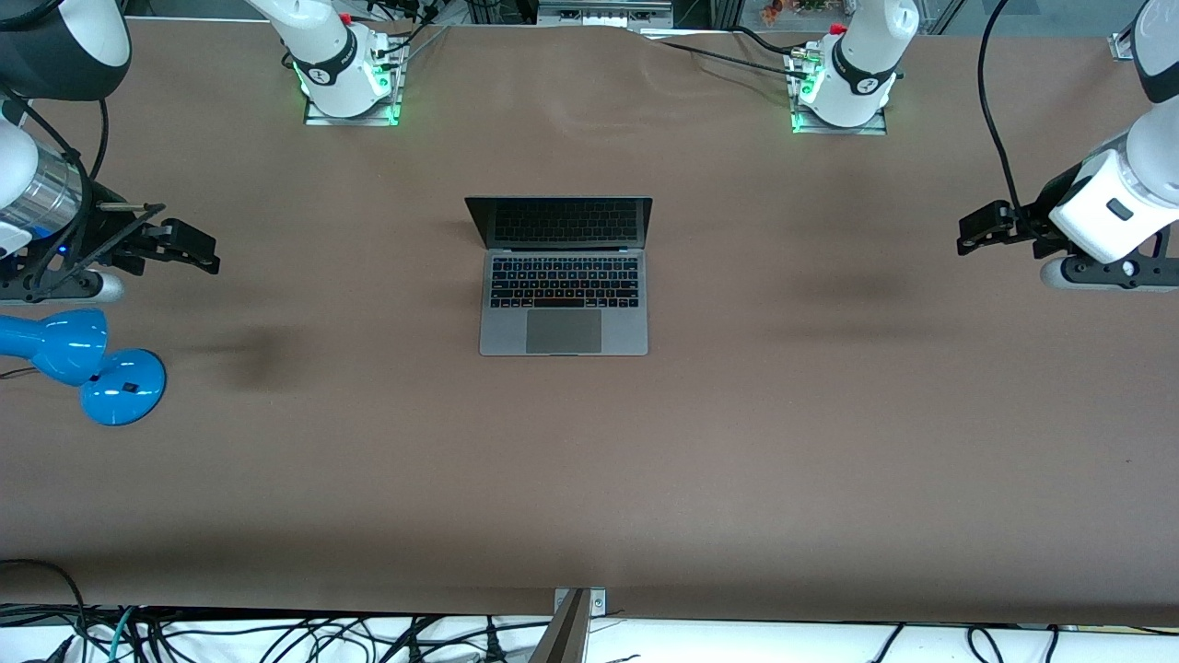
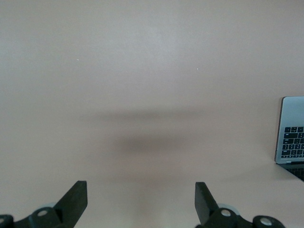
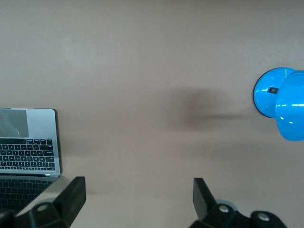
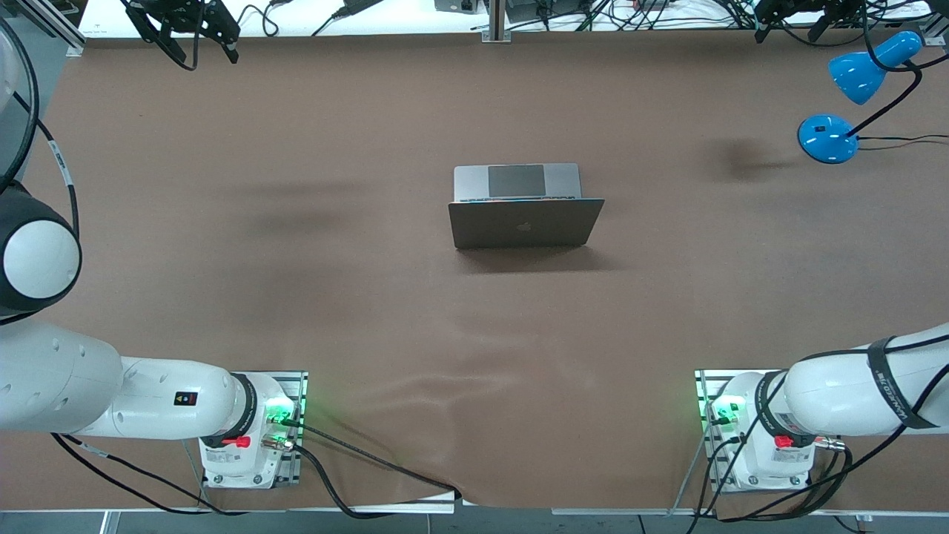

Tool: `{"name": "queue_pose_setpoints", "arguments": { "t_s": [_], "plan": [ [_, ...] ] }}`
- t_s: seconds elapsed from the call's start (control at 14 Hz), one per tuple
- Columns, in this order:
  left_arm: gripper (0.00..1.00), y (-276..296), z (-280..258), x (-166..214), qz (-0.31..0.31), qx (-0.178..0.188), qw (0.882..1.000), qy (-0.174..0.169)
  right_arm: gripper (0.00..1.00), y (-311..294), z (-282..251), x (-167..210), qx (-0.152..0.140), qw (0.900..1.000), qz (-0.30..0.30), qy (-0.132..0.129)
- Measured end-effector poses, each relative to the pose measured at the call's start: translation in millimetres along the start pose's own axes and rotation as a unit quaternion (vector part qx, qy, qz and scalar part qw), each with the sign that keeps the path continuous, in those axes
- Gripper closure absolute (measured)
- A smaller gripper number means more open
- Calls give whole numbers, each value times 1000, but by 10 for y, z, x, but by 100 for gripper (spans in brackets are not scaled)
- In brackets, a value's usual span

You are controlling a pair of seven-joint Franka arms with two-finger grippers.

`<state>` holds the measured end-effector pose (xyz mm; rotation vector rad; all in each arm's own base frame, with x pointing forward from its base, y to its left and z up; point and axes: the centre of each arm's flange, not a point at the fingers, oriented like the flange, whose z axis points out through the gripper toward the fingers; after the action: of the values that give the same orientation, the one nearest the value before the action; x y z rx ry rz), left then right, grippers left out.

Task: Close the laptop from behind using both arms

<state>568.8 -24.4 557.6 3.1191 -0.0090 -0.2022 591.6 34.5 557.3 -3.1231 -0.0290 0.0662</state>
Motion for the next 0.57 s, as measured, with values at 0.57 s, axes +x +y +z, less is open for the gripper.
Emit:
{"name": "queue_pose_setpoints", "arguments": {
  "t_s": [0.57],
  "plan": [
    [0,576,253,63,20,5,1000,-24,0,-49,91,35,0,1000,-5,-8]
  ]
}}
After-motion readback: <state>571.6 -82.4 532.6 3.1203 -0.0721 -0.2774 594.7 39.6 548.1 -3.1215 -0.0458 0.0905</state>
